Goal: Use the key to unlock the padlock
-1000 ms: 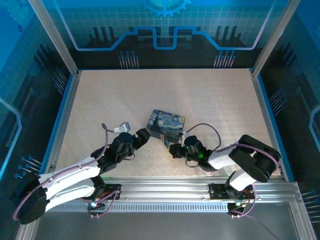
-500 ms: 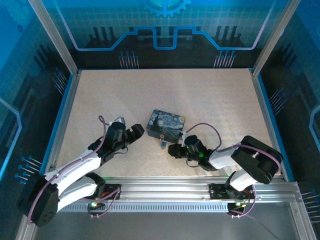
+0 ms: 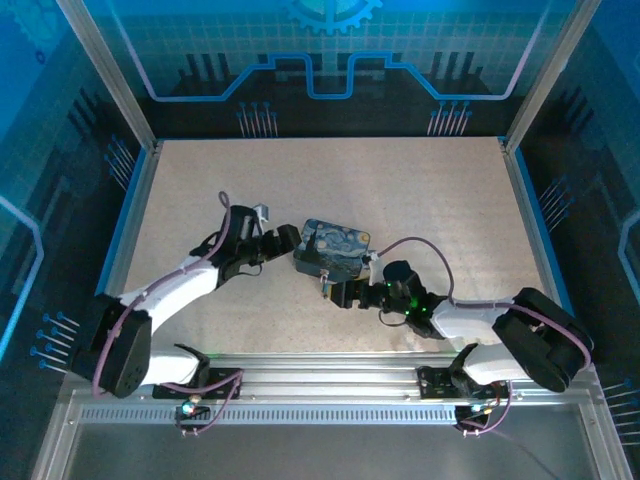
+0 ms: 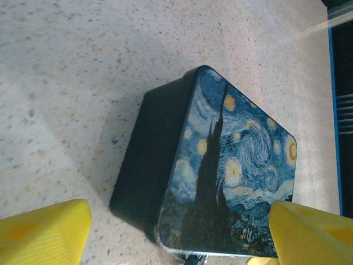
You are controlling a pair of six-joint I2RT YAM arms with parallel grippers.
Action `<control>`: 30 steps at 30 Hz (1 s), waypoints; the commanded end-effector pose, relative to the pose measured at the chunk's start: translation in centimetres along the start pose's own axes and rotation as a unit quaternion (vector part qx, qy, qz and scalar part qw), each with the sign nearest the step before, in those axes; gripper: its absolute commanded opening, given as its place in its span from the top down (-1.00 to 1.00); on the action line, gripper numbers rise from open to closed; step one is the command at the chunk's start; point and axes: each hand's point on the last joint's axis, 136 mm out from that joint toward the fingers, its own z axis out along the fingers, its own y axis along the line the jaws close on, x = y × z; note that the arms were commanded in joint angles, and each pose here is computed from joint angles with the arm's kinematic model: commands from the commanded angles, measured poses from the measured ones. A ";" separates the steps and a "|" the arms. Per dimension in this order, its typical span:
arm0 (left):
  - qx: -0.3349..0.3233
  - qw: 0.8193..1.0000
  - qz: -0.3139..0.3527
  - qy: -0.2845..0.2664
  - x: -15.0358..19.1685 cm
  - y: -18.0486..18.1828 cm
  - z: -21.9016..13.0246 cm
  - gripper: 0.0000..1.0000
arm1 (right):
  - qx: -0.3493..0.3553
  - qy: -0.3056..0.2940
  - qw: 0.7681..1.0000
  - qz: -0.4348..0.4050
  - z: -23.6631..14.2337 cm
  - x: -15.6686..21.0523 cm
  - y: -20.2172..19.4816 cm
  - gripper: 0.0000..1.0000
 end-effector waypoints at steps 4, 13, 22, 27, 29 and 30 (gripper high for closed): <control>-0.047 0.997 0.034 0.054 0.2 1.7 2.9 -0.46 | -0.040 0.002 0.999 0.004 0.6 -1.1 1.2 -0.86; -0.083 0.994 0.023 0.069 3.2 4.6 4.1 -0.28 | -0.027 -0.014 0.999 -0.013 0.2 -2.6 0.0 -0.93; -0.097 0.993 0.024 0.069 6.8 5.2 3.2 -0.26 | -0.032 -0.029 0.999 -0.032 0.4 -5.1 -0.9 -0.94; -0.094 0.994 0.011 0.054 7.9 5.6 2.1 -0.25 | -0.035 -0.032 0.998 -0.040 0.4 -5.9 -1.5 -0.95; -0.093 0.994 0.007 0.050 8.0 5.7 1.7 -0.25 | -0.035 -0.032 0.998 -0.042 0.2 -5.7 -1.6 -0.95; -0.092 0.995 0.007 0.049 8.0 5.7 1.6 -0.25 | -0.034 -0.031 0.998 -0.041 0.0 -5.4 -1.7 -0.95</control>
